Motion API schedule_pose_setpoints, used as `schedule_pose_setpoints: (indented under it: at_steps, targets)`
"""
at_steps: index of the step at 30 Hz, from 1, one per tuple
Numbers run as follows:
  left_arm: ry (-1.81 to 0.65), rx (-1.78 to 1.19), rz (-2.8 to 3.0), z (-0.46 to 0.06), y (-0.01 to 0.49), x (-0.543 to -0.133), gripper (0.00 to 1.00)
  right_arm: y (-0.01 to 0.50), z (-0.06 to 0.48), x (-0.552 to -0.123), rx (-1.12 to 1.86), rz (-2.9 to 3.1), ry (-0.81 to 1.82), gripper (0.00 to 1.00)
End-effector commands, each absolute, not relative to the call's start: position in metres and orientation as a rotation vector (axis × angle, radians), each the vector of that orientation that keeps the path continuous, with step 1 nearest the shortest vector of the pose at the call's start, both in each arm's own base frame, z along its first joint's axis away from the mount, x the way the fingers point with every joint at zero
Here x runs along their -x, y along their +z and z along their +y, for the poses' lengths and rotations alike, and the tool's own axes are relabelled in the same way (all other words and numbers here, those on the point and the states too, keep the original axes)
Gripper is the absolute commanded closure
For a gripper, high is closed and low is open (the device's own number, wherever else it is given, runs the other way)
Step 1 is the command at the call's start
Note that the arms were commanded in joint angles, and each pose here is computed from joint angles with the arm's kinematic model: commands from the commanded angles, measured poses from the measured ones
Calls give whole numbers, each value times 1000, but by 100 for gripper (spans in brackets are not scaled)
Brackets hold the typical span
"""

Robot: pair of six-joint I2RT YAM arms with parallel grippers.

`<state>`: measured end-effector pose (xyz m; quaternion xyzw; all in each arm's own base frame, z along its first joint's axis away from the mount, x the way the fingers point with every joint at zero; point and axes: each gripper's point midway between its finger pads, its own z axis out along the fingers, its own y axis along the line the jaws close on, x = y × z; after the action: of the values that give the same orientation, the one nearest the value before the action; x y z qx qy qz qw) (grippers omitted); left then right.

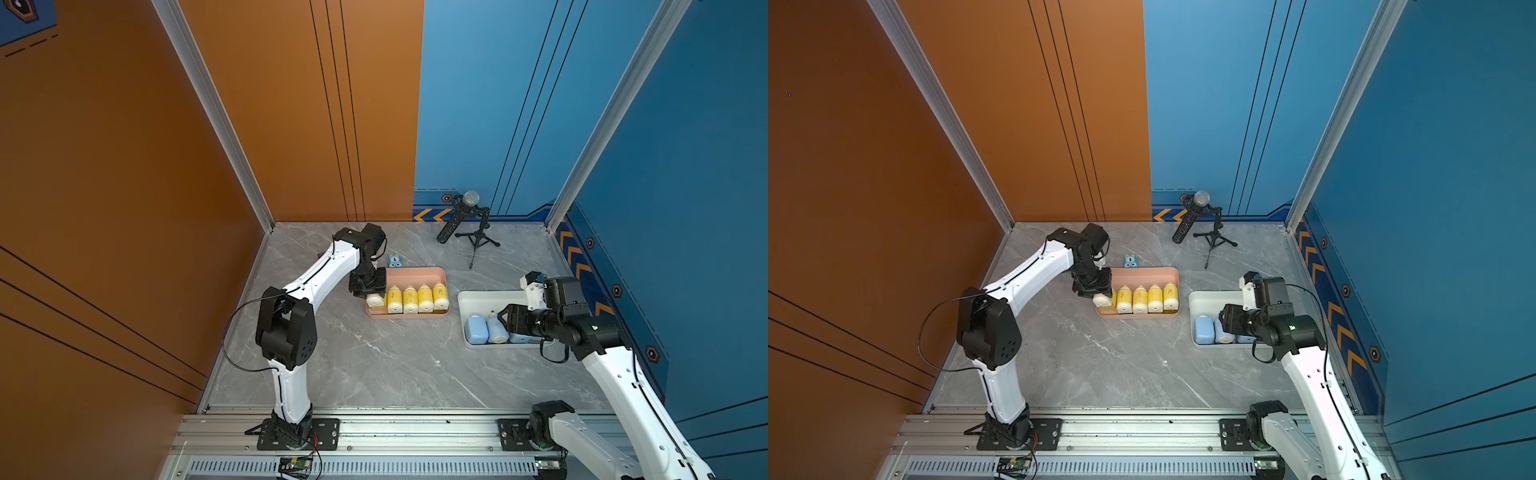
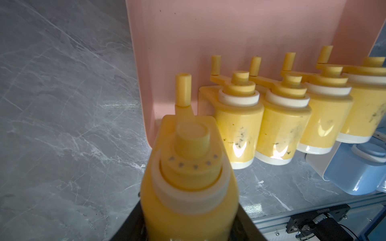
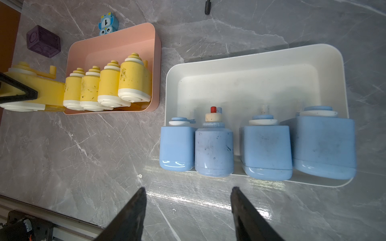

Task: Place the pencil sharpeners by color into the storage box
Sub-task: Place the pencil sharpener in the storage box.

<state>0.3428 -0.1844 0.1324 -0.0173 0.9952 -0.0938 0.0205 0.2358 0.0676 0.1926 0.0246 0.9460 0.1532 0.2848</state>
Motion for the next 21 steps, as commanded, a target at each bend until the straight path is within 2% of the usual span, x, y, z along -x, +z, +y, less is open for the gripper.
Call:
schedule_pose_setpoints:
  at_steps: [1, 21]
  targets:
    - [-246, 32, 3071, -185, 136, -348, 66, 193, 68, -229, -62, 2553, 420, 35]
    - [-195, 75, 3103, -195, 112, -364, 67, 194, 68, -228, -56, 2545, 429, 35]
